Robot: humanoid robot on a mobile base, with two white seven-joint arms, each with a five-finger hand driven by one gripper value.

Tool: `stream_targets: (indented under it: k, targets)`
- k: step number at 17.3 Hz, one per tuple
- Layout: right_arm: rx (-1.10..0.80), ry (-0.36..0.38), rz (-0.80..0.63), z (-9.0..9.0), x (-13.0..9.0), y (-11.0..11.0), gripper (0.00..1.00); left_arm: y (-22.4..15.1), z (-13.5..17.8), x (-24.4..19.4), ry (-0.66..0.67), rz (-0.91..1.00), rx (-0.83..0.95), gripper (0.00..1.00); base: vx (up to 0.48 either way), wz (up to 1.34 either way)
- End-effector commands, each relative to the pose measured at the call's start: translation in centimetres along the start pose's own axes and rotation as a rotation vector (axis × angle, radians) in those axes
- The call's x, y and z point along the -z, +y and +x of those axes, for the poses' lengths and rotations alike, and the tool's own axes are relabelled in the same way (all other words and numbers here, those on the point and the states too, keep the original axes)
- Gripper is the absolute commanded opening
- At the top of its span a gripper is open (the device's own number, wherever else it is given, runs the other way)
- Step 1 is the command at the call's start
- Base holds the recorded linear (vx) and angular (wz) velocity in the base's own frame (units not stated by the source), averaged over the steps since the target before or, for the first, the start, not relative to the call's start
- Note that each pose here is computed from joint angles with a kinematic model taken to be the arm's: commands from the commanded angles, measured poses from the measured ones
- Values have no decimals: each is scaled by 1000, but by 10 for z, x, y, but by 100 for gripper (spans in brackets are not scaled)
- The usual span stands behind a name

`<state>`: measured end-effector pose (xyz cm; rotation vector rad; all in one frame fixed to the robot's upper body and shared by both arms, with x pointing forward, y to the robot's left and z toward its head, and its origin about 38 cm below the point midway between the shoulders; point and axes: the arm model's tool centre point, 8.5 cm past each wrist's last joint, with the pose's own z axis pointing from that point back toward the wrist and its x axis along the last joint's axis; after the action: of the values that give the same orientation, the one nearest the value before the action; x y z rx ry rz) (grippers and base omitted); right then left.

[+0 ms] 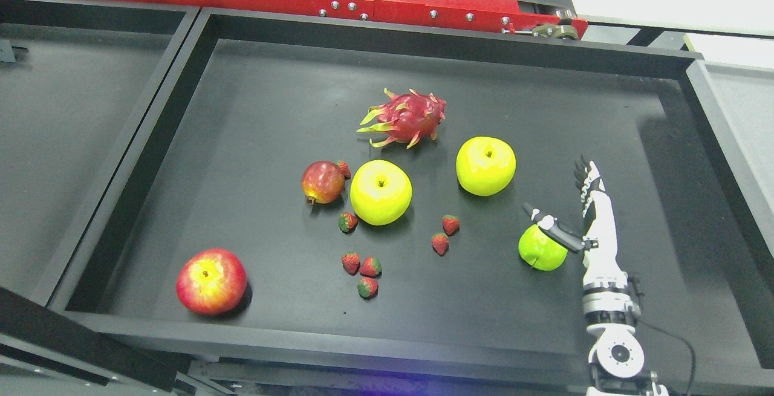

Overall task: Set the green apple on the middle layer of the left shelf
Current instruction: 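Push the green apple farther onto the shelf with the right hand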

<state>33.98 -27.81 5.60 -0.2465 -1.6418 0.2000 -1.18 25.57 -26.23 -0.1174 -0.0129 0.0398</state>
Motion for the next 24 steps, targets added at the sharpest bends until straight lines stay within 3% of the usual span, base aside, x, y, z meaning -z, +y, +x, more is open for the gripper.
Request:
stream_targets:
  k: [1,11,15,24]
  targets:
    - [78,-21,38,13,-24,26,100,11,1,-2,-1,17,1,100,0,0]
    - [78,-15,33,14,-18,24,100,11,1,-2,-1,17,1,100,0,0]
    - [95,-15,110,15,-20,52,100,11,1,-2,-1,17,1,100,0,0]
    - [132,-11,101,14,-20,49,100,11,1,-2,-1,17,1,100,0,0]
